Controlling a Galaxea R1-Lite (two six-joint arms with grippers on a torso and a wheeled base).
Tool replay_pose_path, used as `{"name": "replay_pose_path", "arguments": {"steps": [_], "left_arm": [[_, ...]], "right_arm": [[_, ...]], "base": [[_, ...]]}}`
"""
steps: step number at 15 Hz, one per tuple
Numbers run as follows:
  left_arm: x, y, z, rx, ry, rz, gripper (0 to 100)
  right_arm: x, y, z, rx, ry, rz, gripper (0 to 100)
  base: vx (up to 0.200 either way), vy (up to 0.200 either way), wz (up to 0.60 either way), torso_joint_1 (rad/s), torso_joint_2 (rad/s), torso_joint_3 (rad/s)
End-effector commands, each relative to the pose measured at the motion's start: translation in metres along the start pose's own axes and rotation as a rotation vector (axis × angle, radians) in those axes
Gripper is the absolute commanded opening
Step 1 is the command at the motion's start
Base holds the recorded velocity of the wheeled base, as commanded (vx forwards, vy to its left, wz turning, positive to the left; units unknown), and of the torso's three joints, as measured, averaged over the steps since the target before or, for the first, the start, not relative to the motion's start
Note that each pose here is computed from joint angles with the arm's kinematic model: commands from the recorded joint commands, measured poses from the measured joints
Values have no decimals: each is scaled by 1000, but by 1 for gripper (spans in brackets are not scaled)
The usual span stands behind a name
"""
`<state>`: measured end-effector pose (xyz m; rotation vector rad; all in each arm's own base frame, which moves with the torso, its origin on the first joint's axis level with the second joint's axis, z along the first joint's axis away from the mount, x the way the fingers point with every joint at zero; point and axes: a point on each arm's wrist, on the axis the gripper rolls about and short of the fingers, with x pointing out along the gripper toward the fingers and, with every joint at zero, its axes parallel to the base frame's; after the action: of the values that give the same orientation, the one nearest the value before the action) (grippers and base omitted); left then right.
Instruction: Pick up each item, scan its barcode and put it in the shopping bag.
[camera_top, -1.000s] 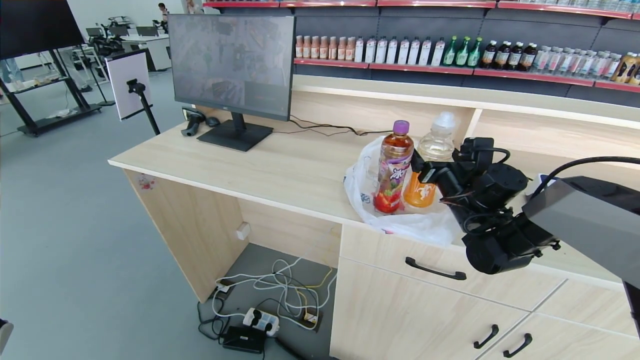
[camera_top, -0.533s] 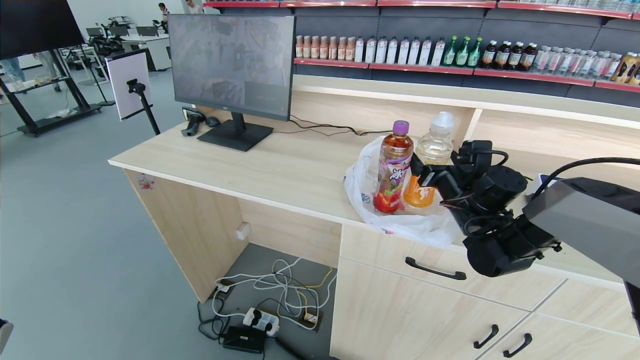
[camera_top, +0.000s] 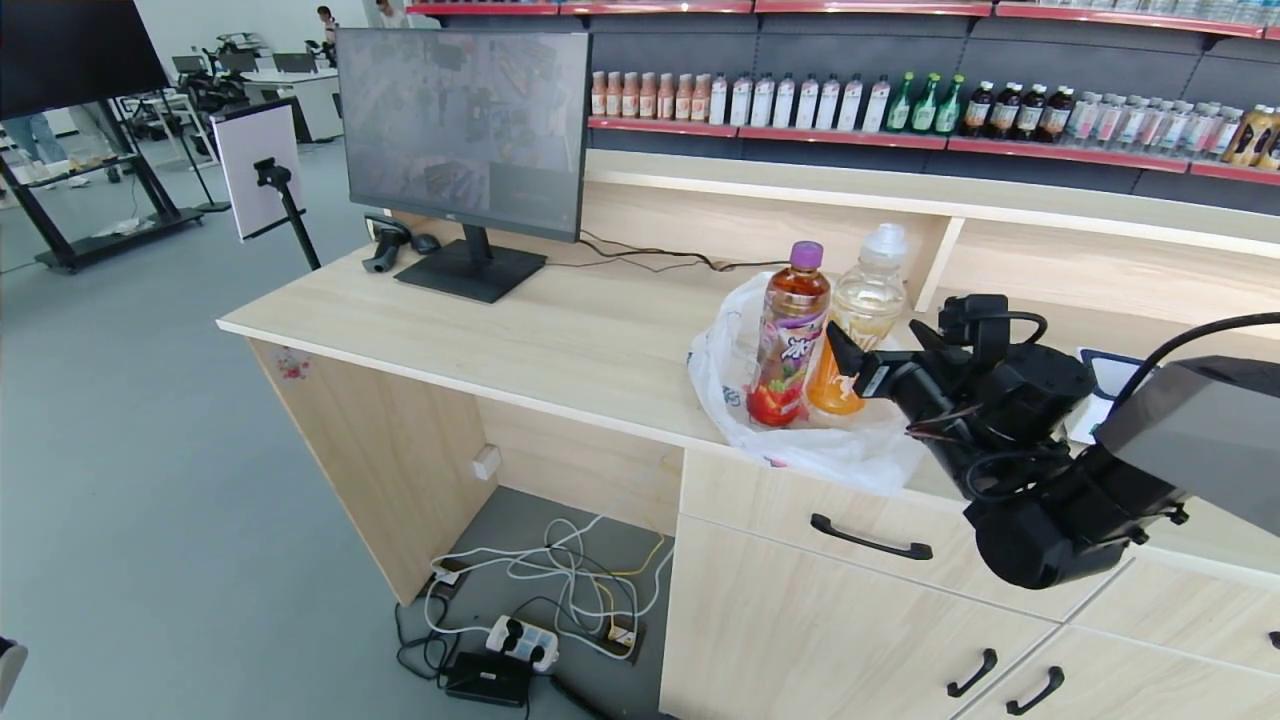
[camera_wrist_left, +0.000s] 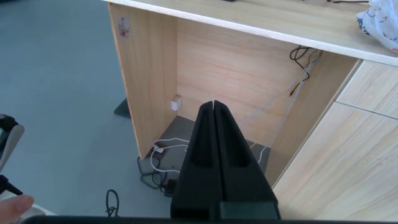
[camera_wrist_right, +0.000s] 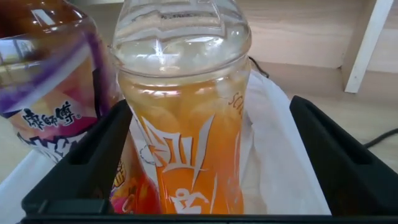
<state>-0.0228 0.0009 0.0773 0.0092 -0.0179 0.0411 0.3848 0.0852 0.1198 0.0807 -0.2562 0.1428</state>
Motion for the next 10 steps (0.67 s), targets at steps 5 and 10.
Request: {"name": "replay_pose_path", "arguments": {"steps": [5,10], "left_arm": [[0,0,0,-3,1,0,0],[0,0,0,-6,1,0,0]], "right_arm": [[-68,-4,43,-5,64,-3,100],[-164,-7,86,-30,80,14,100]], "base": [[0,0,0,0,0,0],[0,0,0,0,0,0]]}}
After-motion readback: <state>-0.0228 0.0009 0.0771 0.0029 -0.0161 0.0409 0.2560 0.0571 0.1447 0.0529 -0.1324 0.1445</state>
